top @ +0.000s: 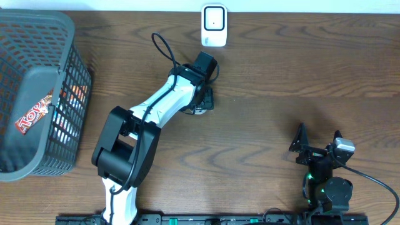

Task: Scan the item barcode
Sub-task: 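Lift the bottle out and hold its label under the white scanner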

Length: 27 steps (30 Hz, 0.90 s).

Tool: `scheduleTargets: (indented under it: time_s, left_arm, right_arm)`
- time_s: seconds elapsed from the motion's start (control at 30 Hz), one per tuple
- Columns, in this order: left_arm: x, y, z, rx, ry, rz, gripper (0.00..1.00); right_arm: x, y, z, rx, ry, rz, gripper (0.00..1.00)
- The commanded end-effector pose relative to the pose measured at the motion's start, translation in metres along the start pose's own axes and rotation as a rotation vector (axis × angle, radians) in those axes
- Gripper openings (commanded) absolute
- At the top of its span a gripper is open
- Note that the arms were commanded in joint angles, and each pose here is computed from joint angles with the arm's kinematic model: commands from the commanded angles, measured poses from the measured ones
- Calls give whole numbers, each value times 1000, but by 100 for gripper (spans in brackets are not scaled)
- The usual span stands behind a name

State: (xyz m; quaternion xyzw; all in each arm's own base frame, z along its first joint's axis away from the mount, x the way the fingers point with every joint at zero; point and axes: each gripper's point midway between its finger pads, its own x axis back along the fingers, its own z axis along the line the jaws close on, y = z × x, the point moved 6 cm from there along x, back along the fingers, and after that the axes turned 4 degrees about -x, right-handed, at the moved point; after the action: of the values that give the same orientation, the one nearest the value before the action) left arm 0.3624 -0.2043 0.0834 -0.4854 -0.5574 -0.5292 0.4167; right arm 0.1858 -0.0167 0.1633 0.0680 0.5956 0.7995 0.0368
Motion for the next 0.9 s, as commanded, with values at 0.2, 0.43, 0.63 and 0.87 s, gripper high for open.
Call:
scheduleTargets:
  time_s: [0.2, 0.43, 0.63, 0.87]
  left_arm:
    - [0, -11, 10, -56, 52, 52, 63]
    - [0, -18, 14, 90, 80, 88, 63]
    - [0, -18, 17, 416, 118, 58, 66]
    - [-9, -21, 24, 512, 160, 24, 67]
  right_arm:
    - [0, 0, -1, -7, -4, 0, 99]
    - [0, 0, -1, -7, -4, 0, 99]
    - [0, 0, -1, -7, -4, 1, 99]
    - [0, 0, -1, -7, -4, 0, 99]
